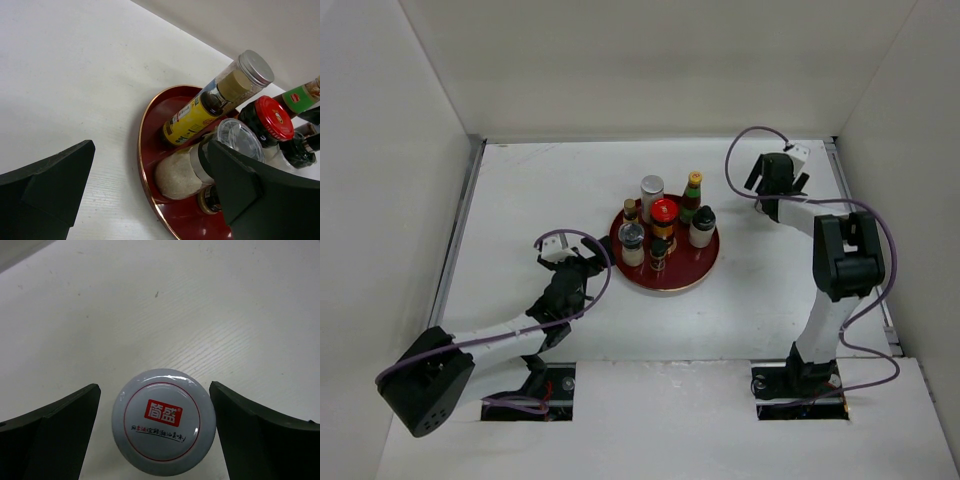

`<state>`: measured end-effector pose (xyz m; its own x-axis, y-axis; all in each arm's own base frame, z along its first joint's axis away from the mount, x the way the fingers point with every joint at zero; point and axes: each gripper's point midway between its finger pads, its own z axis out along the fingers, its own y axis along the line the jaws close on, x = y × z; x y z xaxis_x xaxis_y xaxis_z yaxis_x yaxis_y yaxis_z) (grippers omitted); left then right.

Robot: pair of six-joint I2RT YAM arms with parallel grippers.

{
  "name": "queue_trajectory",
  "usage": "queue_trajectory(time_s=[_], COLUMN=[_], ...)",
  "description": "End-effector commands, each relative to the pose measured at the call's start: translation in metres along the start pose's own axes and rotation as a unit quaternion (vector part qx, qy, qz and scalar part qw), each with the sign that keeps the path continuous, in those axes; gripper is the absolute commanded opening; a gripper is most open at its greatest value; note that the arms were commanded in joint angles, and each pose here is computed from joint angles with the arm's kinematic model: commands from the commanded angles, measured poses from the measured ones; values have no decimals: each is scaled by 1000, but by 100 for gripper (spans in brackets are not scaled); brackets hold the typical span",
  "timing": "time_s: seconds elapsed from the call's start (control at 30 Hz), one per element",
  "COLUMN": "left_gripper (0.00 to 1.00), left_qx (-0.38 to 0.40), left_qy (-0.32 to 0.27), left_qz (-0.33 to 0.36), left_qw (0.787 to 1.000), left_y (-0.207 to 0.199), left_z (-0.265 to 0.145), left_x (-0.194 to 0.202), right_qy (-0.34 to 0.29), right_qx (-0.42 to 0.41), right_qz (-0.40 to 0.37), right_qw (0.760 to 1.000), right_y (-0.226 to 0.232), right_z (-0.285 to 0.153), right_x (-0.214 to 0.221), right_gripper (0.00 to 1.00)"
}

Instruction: Organize the condiment bottles

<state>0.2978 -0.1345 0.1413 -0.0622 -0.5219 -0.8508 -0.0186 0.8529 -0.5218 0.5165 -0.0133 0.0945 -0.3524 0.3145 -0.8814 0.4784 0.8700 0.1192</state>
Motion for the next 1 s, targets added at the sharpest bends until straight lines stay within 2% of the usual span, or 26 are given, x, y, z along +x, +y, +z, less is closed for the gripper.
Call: queue_trajectory(time_s=[0.0,0.07,0.13,0.23,0.37,0.5,0.63,0.77,0.87,0.97], left_gripper=[100,100,100,100,100,100,100,100,100,100], left_qx=[13,13,12,18,20,15,10,-4,-30,-40], left_qy=[-21,-22,-21,-21,-26,-25,-35,-42,-48,-46], left_qz=[-26,-27,-26,-28,-32,-30,-38,-43,-41,-37], left_qw=[999,999,999,999,999,999,999,998,998,997], left_y=[-10,-11,-10,-13,-14,-13,-9,-2,10,16], left_z=[4,4,4,2,1,0,-1,-1,1,3], left_x=[-14,-15,-14,-16,-20,-22,-28,-33,-34,-33], right_qy=[2,3,-1,-34,-90,-116,-105,-81,-72,-66], right_qx=[-32,-31,-32,-29,-56,-98,-164,-254,-303,-327], right_qz=[14,11,15,30,52,53,36,42,30,10], right_qw=[999,999,999,999,993,987,980,963,950,943], right_y=[12,9,5,-1,3,12,26,61,99,133], right_z=[-1,-9,-18,-45,-107,-173,-230,-280,-301,-304], right_x=[-12,-12,-16,-33,-61,-53,-20,4,15,30], right_gripper=[93,83,65,53,51,51,51,51,51,52])
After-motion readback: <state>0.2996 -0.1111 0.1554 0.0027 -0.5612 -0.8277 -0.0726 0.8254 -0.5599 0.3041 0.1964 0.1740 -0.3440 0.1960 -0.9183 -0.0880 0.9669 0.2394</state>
